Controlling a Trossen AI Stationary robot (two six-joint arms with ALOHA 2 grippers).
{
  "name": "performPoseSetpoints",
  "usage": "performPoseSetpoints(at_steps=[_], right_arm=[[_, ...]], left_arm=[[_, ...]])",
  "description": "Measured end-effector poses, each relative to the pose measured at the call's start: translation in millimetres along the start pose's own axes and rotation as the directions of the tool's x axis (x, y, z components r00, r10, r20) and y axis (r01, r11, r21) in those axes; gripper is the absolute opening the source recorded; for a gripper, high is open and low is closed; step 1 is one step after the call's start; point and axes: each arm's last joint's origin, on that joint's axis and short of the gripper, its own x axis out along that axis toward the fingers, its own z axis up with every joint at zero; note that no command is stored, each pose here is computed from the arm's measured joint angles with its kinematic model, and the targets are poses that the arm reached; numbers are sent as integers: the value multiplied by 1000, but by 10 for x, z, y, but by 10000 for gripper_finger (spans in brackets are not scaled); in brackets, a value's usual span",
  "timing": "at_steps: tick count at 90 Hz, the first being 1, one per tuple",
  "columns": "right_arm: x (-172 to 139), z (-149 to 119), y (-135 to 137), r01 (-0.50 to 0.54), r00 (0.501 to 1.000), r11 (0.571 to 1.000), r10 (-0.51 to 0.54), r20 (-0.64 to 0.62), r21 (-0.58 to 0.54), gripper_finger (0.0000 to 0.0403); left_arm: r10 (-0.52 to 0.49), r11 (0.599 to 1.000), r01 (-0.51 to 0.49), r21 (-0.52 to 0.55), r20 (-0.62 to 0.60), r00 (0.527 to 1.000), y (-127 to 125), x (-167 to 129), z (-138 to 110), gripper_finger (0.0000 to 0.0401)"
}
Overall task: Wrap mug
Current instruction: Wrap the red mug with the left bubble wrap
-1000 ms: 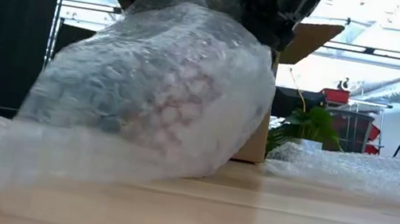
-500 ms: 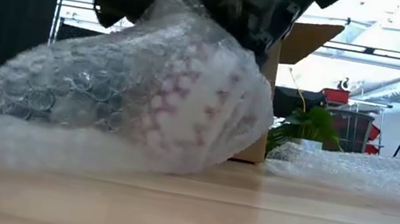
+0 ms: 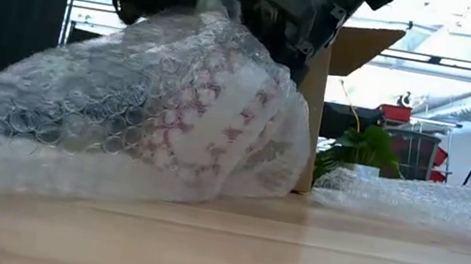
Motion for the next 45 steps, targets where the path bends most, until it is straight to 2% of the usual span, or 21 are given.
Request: performPoseSetpoints(at_steps=[21, 45], right_arm=[[-37, 56, 20, -5, 1000, 1000, 5, 9, -10, 0], [-40, 79, 24, -11, 1000, 1000, 12, 29, -8, 0]], left_arm=[[-40, 999, 39, 12, 89, 995, -77, 51, 49, 130], [-49, 999, 48, 11, 110, 993, -81, 11, 88, 130]])
